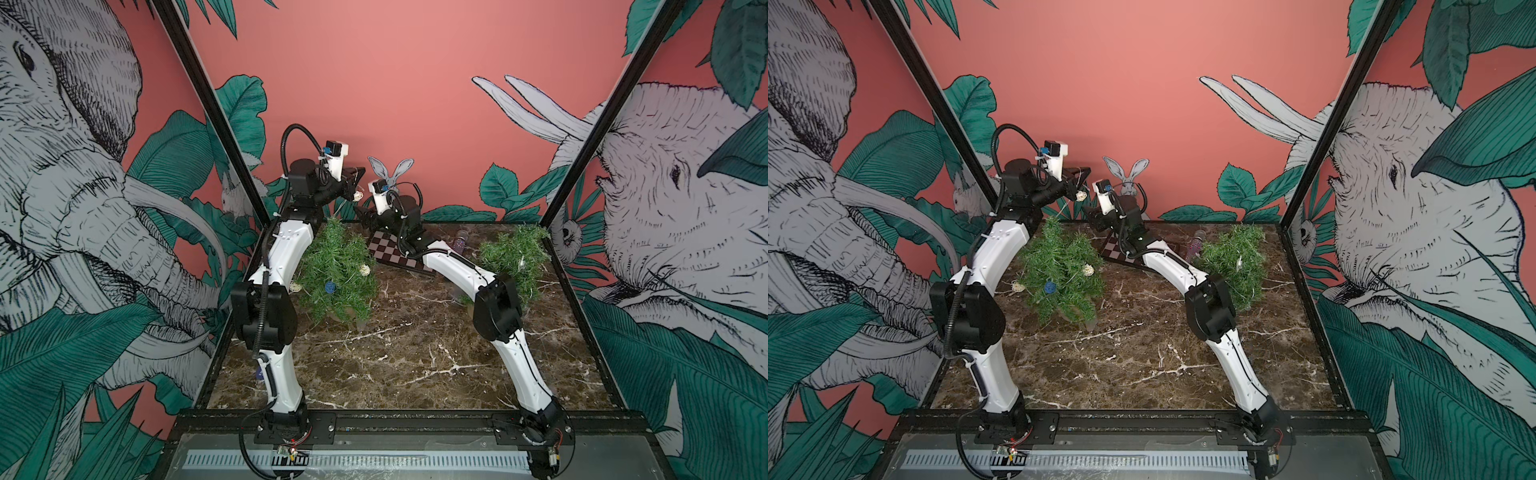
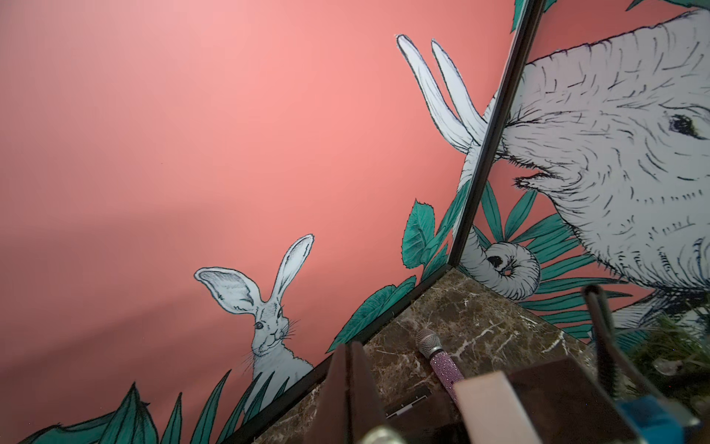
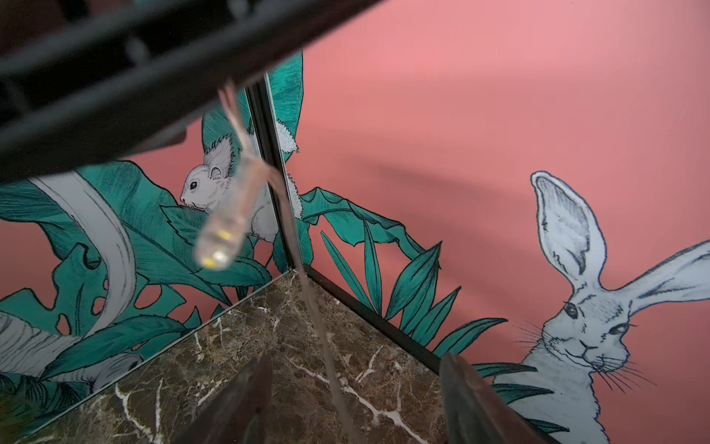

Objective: Wrap string light around the christmas tree
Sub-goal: Wrap the light string around the Christmas tree.

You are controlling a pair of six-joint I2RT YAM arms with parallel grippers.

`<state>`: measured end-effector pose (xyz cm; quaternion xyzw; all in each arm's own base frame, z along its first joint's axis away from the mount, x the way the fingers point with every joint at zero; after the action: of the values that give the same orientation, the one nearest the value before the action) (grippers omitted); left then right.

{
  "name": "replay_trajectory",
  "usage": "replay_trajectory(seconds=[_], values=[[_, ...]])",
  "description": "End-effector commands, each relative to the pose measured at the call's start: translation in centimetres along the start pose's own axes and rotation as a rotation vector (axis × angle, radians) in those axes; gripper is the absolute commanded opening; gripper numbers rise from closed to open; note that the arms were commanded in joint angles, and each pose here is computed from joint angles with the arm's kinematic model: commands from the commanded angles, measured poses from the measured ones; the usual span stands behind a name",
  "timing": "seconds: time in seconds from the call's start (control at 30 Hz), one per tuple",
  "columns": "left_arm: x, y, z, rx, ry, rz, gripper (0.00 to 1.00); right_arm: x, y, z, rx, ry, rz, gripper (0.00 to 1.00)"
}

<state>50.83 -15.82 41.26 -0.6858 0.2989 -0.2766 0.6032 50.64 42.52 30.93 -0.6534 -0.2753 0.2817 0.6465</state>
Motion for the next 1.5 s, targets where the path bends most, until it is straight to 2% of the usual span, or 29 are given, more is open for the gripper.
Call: replay_trajectory(seconds=[0.0, 0.1, 0.17, 0.3, 0.47, 0.5, 0.6, 0.8, 0.9, 1.07, 1.27, 1.47], values=[[-1.1, -2.8, -2.5, 0.028, 0.070, -0.031, 0.00, 0.2, -2.5, -0.7, 0.015, 0.029, -0.096, 0.67], [-1.3, -2.4, -3.0, 0.023, 0.098, -0.017, 0.00, 0.6, -2.3, -1.0, 0.023, 0.045, -0.097, 0.61], [-1.6, -2.2, -3.2, 0.028, 0.104, -0.010, 0.00, 0.6, -2.3, -1.2, 0.032, 0.052, -0.100, 0.53], [-2.0, -2.2, -3.7, 0.053, 0.108, 0.005, 0.00, 0.0, -2.5, -1.9, 0.045, 0.088, -0.103, 0.28], [-2.2, -2.3, -3.5, 0.056, 0.074, 0.026, 0.00, -1.3, -3.2, -3.2, 0.070, 0.132, -0.119, 0.04], [-2.4, -2.3, -3.2, 0.057, 0.047, 0.040, 0.06, -1.6, -3.4, -3.5, 0.070, 0.140, -0.122, 0.00], [-3.1, -2.1, -2.1, 0.051, -0.037, 0.097, 0.22, -2.7, -3.8, -4.3, 0.072, 0.163, -0.128, 0.00], [-5.1, -2.0, -0.4, 0.016, -0.129, 0.165, 0.37, -4.9, -5.1, -6.3, 0.102, 0.201, -0.147, 0.00], [-5.9, -1.6, -0.9, 0.008, -0.095, 0.203, 0.43, -5.4, -5.8, -6.8, 0.103, 0.204, -0.150, 0.00], [-7.0, 0.4, -2.1, 0.016, -0.041, 0.340, 0.45, -5.6, -6.9, -6.8, 0.099, 0.194, -0.156, 0.00], [-8.8, 2.0, 0.0, 0.037, -0.254, 0.478, 0.45, -6.3, -7.8, -6.8, 0.079, 0.201, -0.146, 0.00], [-11.5, 0.3, 1.6, 0.013, -0.532, 0.534, 0.43, -8.0, -8.3, -7.6, 0.039, 0.244, -0.095, 0.00]])
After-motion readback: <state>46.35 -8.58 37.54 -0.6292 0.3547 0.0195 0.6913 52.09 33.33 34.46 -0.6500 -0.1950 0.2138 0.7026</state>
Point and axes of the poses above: each gripper's point midway between its finger pads, its own x axis out along the fingers, its own z axis along the line the jaws close on, y = z × x, the point moved 5 cm from there along -x, back along the fingers, and after that the axes turned 3 degrees about -x, right-handed, at the moved point
